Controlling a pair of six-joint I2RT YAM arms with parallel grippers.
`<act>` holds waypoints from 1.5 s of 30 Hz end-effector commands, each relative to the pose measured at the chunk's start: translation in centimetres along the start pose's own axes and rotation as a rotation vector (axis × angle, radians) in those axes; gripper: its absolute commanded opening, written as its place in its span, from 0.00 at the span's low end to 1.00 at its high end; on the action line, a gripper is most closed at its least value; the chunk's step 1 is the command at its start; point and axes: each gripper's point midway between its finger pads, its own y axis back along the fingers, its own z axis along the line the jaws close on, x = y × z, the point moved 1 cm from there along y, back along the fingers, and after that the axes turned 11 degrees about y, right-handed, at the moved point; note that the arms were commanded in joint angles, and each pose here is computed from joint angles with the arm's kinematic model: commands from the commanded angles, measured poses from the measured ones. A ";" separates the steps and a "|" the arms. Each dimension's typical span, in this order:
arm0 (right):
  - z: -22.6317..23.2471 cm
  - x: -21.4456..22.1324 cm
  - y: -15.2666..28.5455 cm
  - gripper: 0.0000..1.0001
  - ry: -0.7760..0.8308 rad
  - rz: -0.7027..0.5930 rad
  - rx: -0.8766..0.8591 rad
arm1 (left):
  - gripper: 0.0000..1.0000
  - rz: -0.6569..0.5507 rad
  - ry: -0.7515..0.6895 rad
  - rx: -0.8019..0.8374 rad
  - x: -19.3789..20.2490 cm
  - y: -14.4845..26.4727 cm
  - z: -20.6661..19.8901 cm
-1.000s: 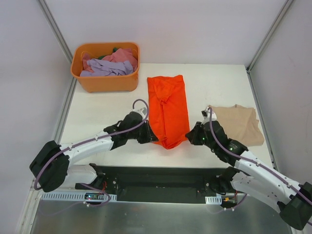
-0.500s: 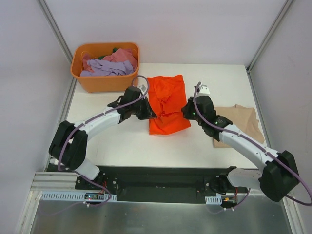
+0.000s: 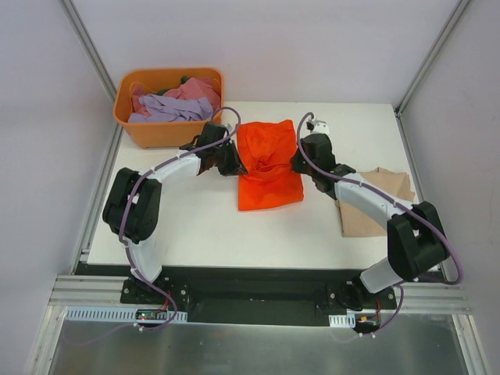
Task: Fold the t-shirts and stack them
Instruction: Fold the folded rectangular tshirt in 1/3 of the way
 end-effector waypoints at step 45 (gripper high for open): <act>4.6 5.4 0.3 0.88 -0.182 0.263 -0.430 | 0.99 0.144 -0.079 0.056 1.7 -3.4 -2.9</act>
